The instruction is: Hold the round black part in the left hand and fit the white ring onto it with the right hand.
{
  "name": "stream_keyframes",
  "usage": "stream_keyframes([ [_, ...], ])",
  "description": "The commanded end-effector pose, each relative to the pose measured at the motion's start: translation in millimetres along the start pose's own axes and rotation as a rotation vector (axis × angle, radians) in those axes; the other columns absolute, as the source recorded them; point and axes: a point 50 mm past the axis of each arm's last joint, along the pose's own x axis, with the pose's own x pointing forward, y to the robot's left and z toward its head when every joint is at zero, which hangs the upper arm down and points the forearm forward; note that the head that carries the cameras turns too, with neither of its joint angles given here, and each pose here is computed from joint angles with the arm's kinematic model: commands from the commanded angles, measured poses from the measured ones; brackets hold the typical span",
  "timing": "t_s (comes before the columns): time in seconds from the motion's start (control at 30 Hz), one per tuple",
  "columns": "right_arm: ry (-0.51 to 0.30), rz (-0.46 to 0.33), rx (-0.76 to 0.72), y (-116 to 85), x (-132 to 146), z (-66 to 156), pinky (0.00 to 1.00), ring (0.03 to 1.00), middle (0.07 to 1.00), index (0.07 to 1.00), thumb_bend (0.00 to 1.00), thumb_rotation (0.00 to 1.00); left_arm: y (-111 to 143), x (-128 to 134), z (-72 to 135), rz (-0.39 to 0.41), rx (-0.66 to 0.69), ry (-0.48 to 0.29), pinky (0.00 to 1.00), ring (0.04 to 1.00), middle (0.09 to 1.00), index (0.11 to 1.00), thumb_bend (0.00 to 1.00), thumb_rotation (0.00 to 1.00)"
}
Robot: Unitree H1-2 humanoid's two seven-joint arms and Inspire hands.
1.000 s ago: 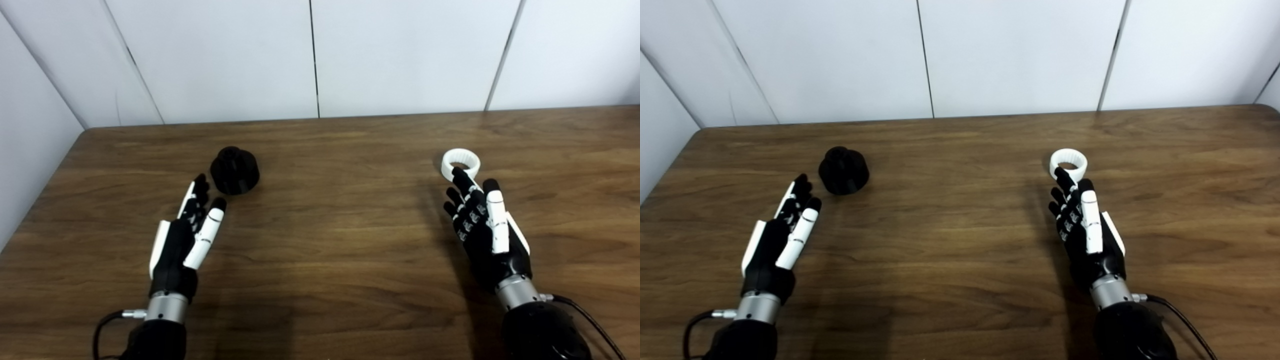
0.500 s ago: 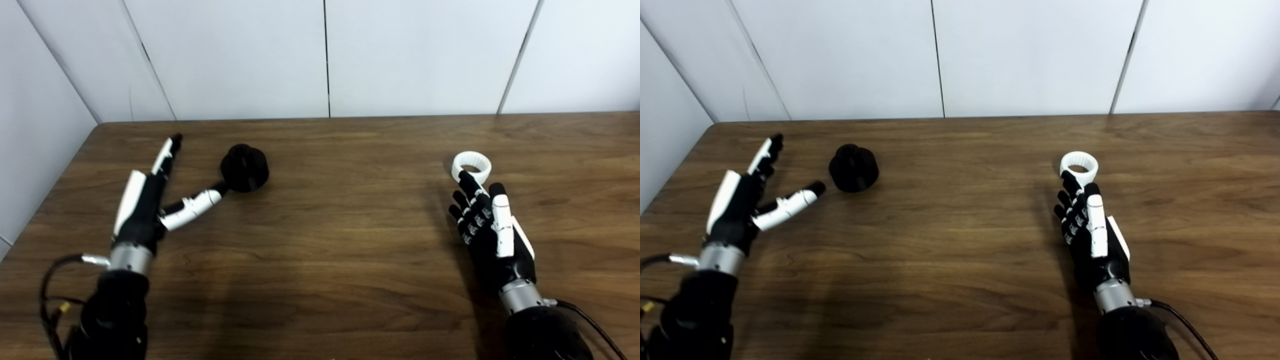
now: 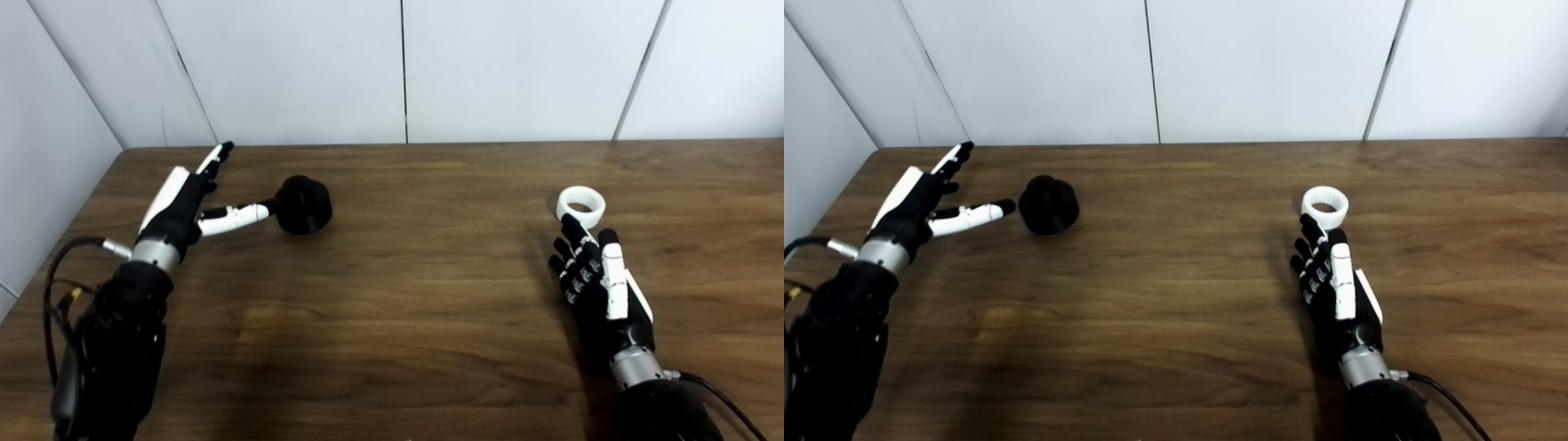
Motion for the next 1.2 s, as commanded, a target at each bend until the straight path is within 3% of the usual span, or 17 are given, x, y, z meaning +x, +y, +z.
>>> stream_keyframes([
  [0.0,-0.097,0.031,0.002,7,5,16,1.0,1.0,1.0,0.941,0.53,1.0,21,16,13,0.009,0.077,-0.02,0.99,1.0,1.0,1.0,1.0,0.46],
  [0.47,-0.098,0.021,-0.001,7,4,15,1.0,0.994,1.0,0.938,0.53,1.0,27,42,17,-0.106,0.209,0.012,0.97,1.0,1.0,0.966,1.0,0.43],
  [0.67,-0.103,0.016,0.0,6,3,15,1.0,0.99,0.992,0.938,0.54,1.0,24,49,21,-0.175,0.274,0.018,0.97,1.0,1.0,0.965,1.0,0.48],
  [1.17,-0.107,0.0,-0.004,5,1,14,1.0,0.982,0.978,0.932,0.54,1.0,13,58,27,-0.217,0.3,0.021,0.94,1.0,1.0,0.96,1.0,0.43],
])
